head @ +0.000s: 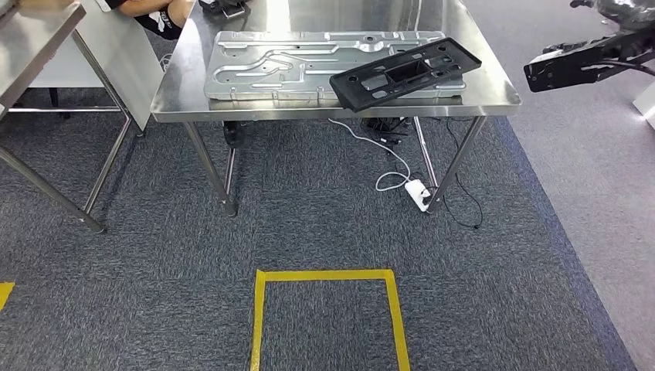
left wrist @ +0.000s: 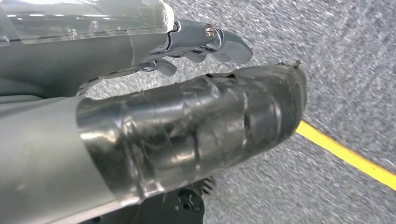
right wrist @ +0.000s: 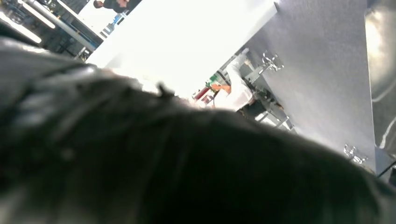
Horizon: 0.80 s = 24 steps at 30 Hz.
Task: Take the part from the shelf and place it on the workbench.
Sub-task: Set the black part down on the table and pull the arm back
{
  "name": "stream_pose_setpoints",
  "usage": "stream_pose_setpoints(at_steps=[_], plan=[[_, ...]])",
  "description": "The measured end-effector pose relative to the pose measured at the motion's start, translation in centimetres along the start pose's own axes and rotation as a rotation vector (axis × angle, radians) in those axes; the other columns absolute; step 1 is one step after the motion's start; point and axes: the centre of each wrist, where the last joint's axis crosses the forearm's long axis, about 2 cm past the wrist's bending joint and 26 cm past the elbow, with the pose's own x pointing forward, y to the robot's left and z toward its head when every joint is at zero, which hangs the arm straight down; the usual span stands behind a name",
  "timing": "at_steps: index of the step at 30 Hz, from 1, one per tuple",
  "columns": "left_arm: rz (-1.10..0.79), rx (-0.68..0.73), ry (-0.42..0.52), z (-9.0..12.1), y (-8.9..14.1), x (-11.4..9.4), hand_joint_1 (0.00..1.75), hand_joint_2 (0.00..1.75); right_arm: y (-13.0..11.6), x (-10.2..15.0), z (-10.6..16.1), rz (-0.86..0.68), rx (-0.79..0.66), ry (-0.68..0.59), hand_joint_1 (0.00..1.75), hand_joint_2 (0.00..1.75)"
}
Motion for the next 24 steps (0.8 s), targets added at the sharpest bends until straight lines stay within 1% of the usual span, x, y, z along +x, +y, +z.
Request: stream_pose_setpoints(at_steps=[10, 24], plan=[[0.002, -0.002, 0.007, 0.11, 0.03, -0.31, 0.0, 0.0, -0.29, 0.03, 0.04, -0.004, -0.005, -0.003, 0.0, 0.0], [0.007, 0.005, 0.003, -0.01, 0.06, 0.0, 0.0, 0.0, -0.44, -0.34, 0.21, -0.027, -0.012, -0.007, 0.0, 0.0]])
